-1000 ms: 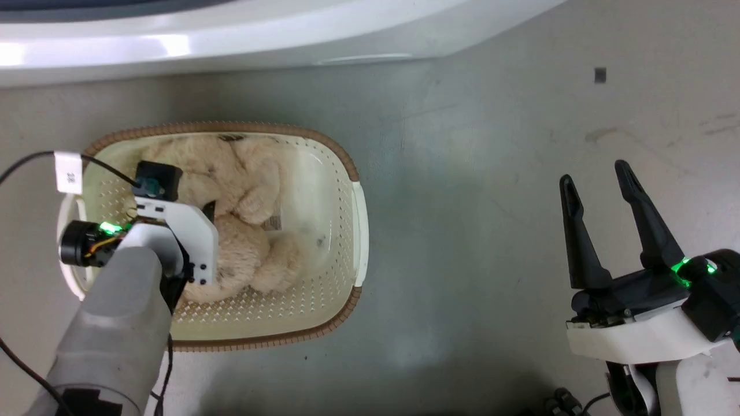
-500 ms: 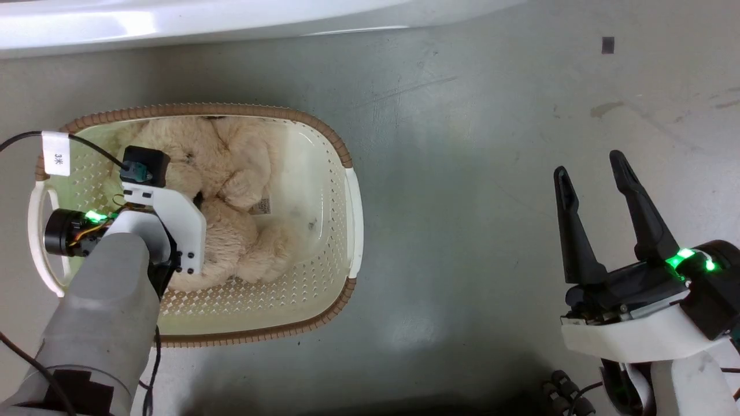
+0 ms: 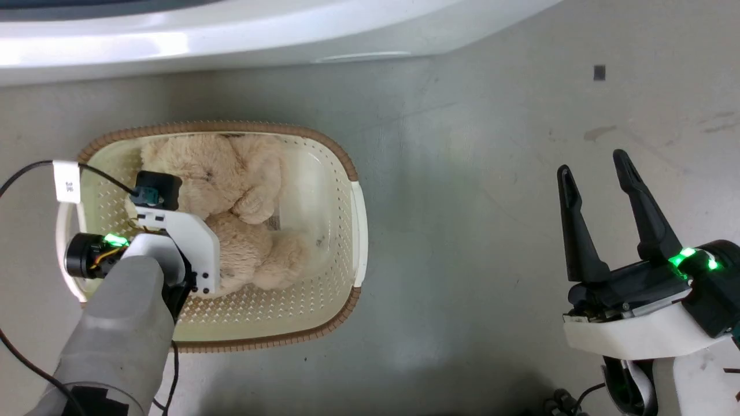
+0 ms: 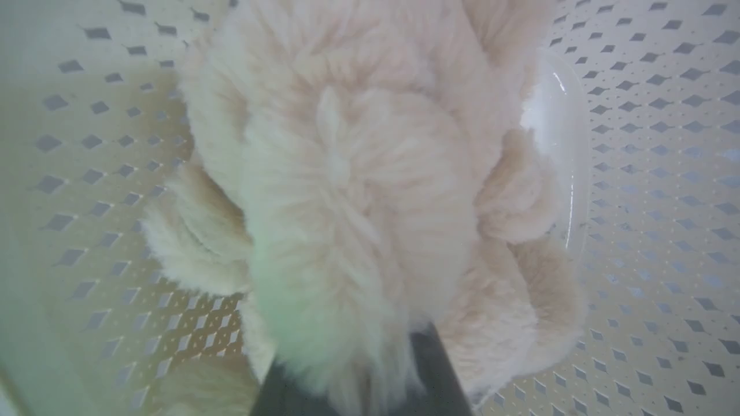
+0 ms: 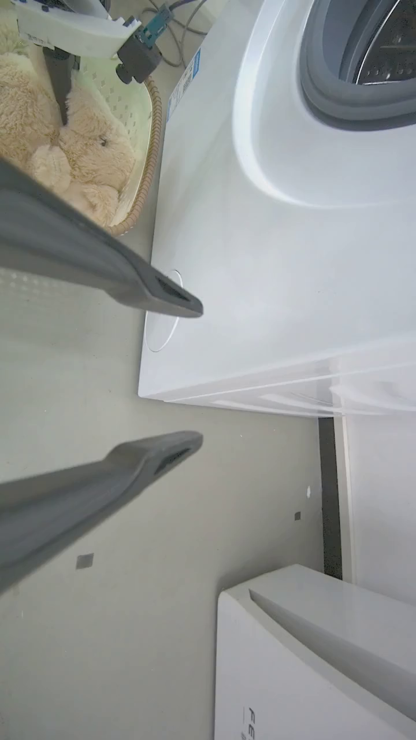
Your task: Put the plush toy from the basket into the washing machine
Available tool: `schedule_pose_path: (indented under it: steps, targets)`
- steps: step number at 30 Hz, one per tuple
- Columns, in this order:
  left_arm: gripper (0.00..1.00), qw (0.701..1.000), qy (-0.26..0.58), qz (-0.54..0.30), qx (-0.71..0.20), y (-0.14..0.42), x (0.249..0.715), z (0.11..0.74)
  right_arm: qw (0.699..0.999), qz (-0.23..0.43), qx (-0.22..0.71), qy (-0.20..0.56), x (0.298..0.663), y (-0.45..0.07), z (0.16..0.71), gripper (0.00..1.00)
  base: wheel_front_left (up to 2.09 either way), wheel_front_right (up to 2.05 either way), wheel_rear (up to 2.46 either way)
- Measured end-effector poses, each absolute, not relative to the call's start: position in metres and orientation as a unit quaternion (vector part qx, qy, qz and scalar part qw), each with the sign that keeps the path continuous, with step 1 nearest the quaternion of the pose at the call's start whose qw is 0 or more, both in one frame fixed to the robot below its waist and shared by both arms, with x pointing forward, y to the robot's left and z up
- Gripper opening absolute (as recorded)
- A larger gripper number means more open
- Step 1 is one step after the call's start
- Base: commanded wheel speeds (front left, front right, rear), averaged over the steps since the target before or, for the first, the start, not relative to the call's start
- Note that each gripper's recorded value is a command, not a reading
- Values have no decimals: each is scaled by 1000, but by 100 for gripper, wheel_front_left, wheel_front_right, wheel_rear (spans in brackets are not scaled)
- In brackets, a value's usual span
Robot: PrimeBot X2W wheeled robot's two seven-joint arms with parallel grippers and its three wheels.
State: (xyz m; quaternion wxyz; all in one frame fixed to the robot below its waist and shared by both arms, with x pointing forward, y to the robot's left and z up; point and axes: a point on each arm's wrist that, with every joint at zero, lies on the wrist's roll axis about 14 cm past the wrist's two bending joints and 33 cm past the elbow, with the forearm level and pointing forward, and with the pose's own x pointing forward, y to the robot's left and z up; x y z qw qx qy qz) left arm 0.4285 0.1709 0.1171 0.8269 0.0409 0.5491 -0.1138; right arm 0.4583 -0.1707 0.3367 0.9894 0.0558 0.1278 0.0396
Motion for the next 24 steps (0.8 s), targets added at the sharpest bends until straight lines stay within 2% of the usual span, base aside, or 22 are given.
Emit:
schedule_pose_path:
  steps: [18,24]
  targets:
    - [0,893,435,-116,20,162,427,201,996,52,62,47,456,-163,413,100,0,0,0]
    - [0,925,359,-124,1,152,433,251,996,56,69,23,443,-160,440,100,0,0,0]
